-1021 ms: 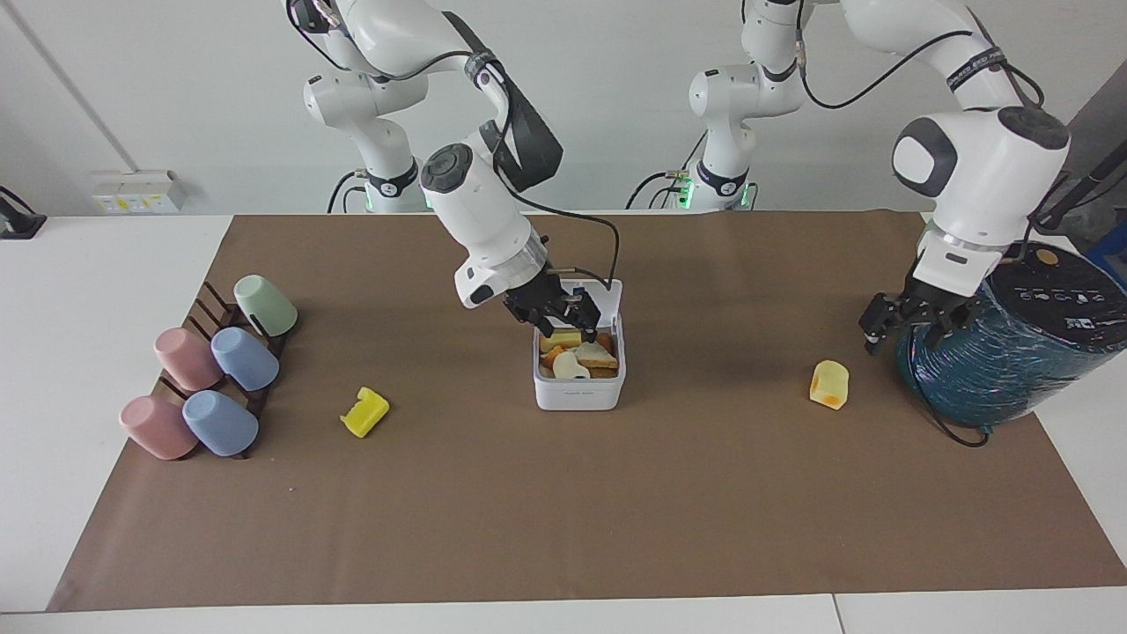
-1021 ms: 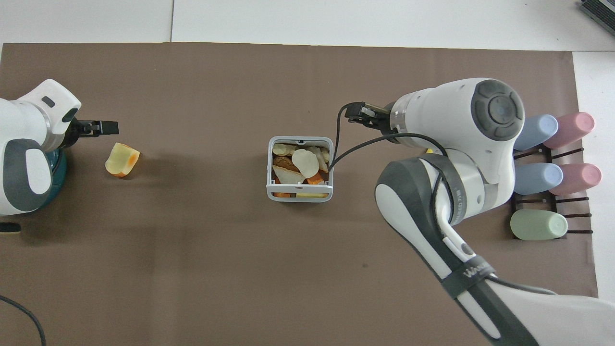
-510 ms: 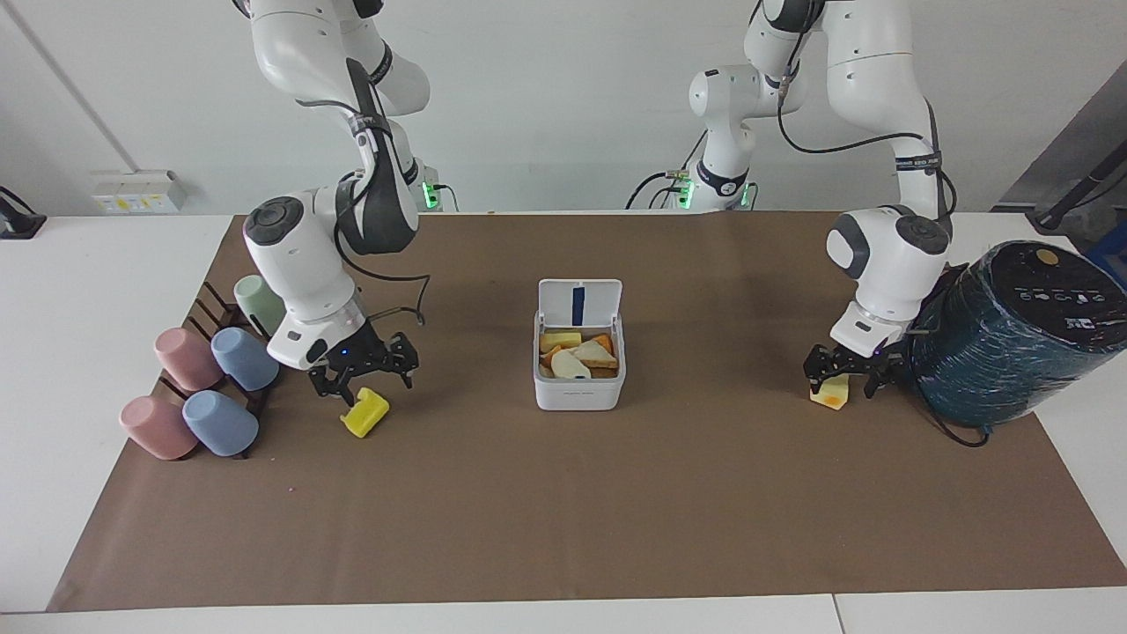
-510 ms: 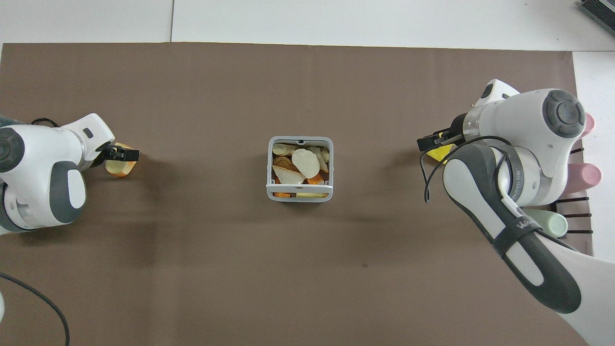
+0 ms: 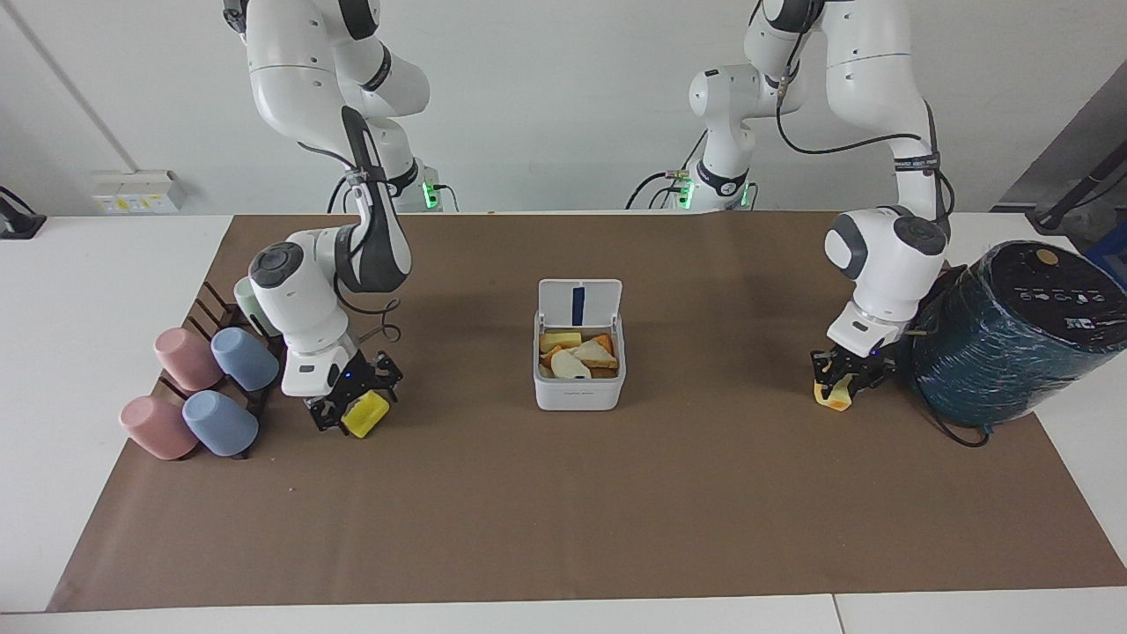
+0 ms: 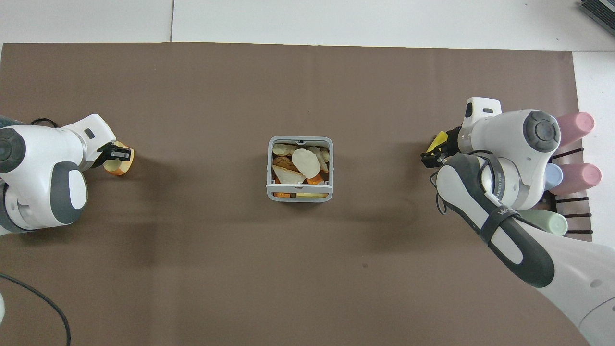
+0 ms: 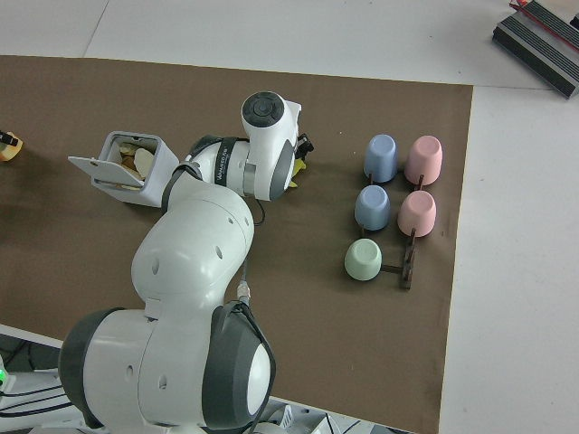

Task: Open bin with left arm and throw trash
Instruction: 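Carry the yellow sponge over the bin and release it with the left gripper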

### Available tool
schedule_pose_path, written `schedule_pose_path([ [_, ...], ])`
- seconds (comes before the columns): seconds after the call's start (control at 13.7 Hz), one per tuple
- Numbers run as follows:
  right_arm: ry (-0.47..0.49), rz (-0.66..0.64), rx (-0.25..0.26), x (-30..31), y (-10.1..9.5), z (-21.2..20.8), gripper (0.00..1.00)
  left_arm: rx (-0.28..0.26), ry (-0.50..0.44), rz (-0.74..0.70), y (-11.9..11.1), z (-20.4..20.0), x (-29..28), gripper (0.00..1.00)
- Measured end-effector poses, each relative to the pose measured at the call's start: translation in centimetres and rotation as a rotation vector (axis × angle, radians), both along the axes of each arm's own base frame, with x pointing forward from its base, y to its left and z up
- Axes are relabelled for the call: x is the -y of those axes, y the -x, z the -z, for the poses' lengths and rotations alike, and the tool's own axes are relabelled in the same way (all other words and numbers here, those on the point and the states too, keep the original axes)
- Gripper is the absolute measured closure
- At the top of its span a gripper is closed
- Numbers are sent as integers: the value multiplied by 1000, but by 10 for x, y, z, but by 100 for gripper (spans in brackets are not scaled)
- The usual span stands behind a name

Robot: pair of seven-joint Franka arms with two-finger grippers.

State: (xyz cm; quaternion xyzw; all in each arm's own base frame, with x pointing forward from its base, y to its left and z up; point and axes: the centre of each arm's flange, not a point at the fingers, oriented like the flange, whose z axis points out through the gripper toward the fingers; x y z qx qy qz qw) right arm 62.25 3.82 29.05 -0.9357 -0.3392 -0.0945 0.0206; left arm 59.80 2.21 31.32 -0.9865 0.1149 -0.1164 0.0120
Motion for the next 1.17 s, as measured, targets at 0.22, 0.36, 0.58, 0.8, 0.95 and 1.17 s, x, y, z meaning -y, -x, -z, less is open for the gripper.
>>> schedule_pose_path([
  [0.22, 0, 1, -7, 1, 1, 2, 0, 14, 10, -29, 1, -31, 1, 89],
  [0.36, 0, 2, -23, 2, 3, 3, 0, 10, 27, -61, 3, -69, 13, 93],
  [0.58, 7, 5, -41, 11, 4, 5, 0, -32, 58, -85, 3, -126, 73, 93],
  [0.8, 21, -7, -40, 11, 4, 5, 34, -35, 105, -148, 9, -148, 158, 93],
  [0.95, 19, 6, -39, 11, 3, 3, 57, -39, 127, -148, 24, -147, 216, 93],
  [1.17, 4, 84, -66, 3, 1, -5, 89, -2, 158, -57, 48, -150, 292, 93],
])
